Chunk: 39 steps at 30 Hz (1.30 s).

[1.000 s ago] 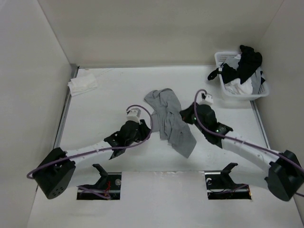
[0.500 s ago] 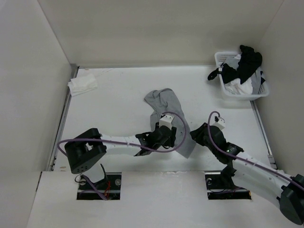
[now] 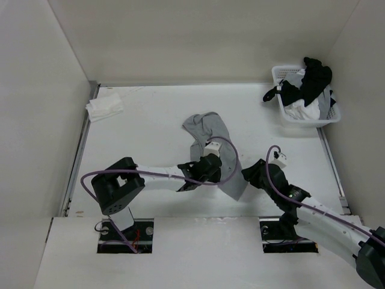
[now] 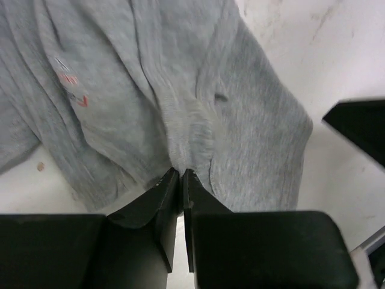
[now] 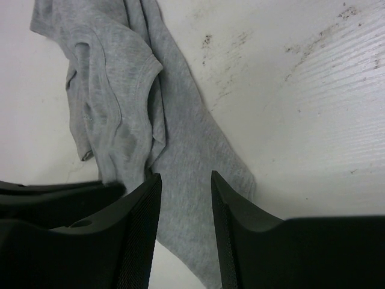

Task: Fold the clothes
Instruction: Flatten the tank top out

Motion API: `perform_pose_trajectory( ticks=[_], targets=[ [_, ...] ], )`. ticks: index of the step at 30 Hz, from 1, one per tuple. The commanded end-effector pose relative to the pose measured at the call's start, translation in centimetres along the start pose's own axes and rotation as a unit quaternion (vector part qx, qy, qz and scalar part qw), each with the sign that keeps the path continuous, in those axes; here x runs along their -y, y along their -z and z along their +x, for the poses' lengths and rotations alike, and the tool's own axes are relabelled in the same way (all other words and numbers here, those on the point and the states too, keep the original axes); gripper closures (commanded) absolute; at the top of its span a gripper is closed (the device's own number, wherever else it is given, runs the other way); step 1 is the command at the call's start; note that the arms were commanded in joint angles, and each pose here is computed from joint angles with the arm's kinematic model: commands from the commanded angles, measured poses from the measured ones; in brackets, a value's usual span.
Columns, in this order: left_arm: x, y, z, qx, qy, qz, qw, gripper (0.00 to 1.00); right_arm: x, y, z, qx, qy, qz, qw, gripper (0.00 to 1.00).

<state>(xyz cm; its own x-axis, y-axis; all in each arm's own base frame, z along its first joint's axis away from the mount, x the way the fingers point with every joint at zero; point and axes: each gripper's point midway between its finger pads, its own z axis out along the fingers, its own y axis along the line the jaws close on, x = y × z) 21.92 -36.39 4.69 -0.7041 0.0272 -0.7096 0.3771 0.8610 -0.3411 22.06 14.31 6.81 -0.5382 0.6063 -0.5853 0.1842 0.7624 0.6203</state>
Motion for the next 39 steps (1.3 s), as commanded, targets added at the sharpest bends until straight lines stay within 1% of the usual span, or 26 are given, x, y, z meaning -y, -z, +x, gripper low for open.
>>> perform_pose_trajectory(
  ticks=[1, 3, 4, 7, 8, 9, 10, 11, 12, 13, 15, 16, 18, 21, 22, 23, 24, 25, 26, 28, 29, 30, 32, 33, 36, 39],
  targets=[
    [3.0, 2.1, -12.7, 0.119, 0.069, 0.053, 0.989, 0.97, -0.2, -0.2, 0.0, 0.004, 0.005, -0.002, 1.000, 0.56],
    [3.7, 3.0, -22.1, 0.195, 0.090, 0.075, 0.974, 0.97, -0.3, -0.6, -0.1, 0.006, 0.015, -0.002, 1.000, 0.56],
    [3.3, 3.0, -28.6, 0.248, 0.091, 0.072, 0.962, 0.98, -0.4, -0.7, -0.3, 0.007, 0.018, -0.002, 1.000, 0.56],
    [2.7, 2.1, -41.0, 0.329, 0.077, 0.064, 0.939, 0.94, -0.9, -1.1, -0.7, 0.011, 0.029, -0.003, 1.000, 0.56],
    [2.2, 1.3, -47.1, 0.363, 0.061, 0.059, 0.928, 0.82, -1.3, -1.2, -0.9, 0.014, 0.034, -0.007, 0.999, 0.56],
    [1.7, 1.1, -48.7, 0.372, 0.055, 0.055, 0.925, 0.71, -1.5, -1.2, -1.0, 0.014, 0.034, -0.009, 0.999, 0.56],
    [0.6, 1.2, -50.2, 0.380, 0.057, 0.047, 0.922, 0.55, -1.8, -1.3, -1.0, 0.014, 0.035, -0.013, 0.999, 0.55],
    [-0.8, 1.2, -50.3, 0.370, 0.061, 0.032, 0.927, 0.44, -2.0, -1.4, -1.1, 0.016, 0.035, -0.013, 0.999, 0.55],
    [-2.1, 0.9, -49.3, 0.344, 0.065, 0.014, 0.936, 0.38, -2.0, -1.5, -1.1, 0.017, 0.034, -0.013, 0.999, 0.54],
    [-3.1, 0.4, -47.7, 0.320, 0.066, 0.000, 0.945, 0.37, -1.9, -1.7, -0.9, 0.017, 0.035, -0.013, 0.999, 0.54],
    [-4.2, 0.1, -45.1, 0.308, 0.061, -0.008, 0.950, 0.38, -1.8, -2.0, -0.7, 0.014, 0.036, -0.013, 0.999, 0.54],
    [-5.0, 0.3, -43.4, 0.317, 0.064, -0.008, 0.946, 0.39, -1.7, -2.4, -0.4, 0.010, 0.042, -0.009, 0.999, 0.57],
    [-7.1, 1.9, -39.4, 0.334, 0.090, -0.011, 0.938, 0.41, -1.8, -2.6, 0.1, 0.002, 0.048, -0.007, 0.999, 0.68],
    [-9.9, 2.9, -31.7, 0.299, 0.121, -0.049, 0.945, 0.48, -2.5, -2.0, 0.9, -0.005, 0.050, -0.021, 0.999, 0.90],
    [-10.0, 2.8, -30.6, 0.292, 0.122, -0.051, 0.947, 0.49, -2.6, -1.9, 0.9, -0.005, 0.049, -0.021, 0.999, 0.92],
    [-10.2, 2.7, -26.0, 0.260, 0.115, -0.064, 0.957, 0.54, -2.5, -1.4, 0.9, -0.002, 0.050, -0.021, 0.999, 0.95],
    [-10.2, 2.6, -24.6, 0.250, 0.113, -0.067, 0.959, 0.56, -2.5, -1.2, 0.9, -0.001, 0.050, -0.022, 0.999, 0.95],
    [-10.2, 2.7, -21.4, 0.227, 0.105, -0.071, 0.966, 0.61, -2.6, -0.9, 1.0, -0.001, 0.055, -0.025, 0.998, 0.94],
    [-10.0, 2.6, -20.1, 0.216, 0.101, -0.071, 0.969, 0.62, -2.6, -0.8, 1.1, -0.003, 0.059, -0.026, 0.998, 0.93],
    [-9.8, 2.5, -15.7, 0.172, 0.081, -0.080, 0.978, 0.64, -2.7, -0.4, 1.5, -0.017, 0.069, -0.027, 0.997, 0.85],
    [-9.9, 2.5, -14.4, 0.159, 0.077, -0.086, 0.981, 0.63, -2.8, -0.3, 1.8, -0.024, 0.073, -0.030, 0.997, 0.79],
    [-10.1, 2.3, -12.0, 0.132, 0.067, -0.099, 0.984, 0.61, -2.9, -0.1, 2.4, -0.036, 0.081, -0.034, 0.995, 0.69],
    [-11.1, 2.2, -9.5, 0.109, 0.066, -0.124, 0.984, 0.55, -3.3, 0.0, 3.2, -0.050, 0.094, -0.041, 0.993, 0.60],
    [-11.7, 2.1, -8.5, 0.101, 0.069, -0.131, 0.984, 0.53, -3.5, 0.1, 3.7, -0.059, 0.102, -0.044, 0.992, 0.58],
    [-12.9, 0.6, -6.3, 0.069, 0.087, -0.136, 0.984, 0.47, -3.8, 0.3, 5.8, -0.093, 0.121, -0.045, 0.987, 0.55],
    [-13.1, -0.9, -5.6, 0.053, 0.089, -0.135, 0.985, 0.49, -3.5, 0.7, 6.5, -0.102, 0.131, -0.030, 0.986, 0.57]
  ],
)
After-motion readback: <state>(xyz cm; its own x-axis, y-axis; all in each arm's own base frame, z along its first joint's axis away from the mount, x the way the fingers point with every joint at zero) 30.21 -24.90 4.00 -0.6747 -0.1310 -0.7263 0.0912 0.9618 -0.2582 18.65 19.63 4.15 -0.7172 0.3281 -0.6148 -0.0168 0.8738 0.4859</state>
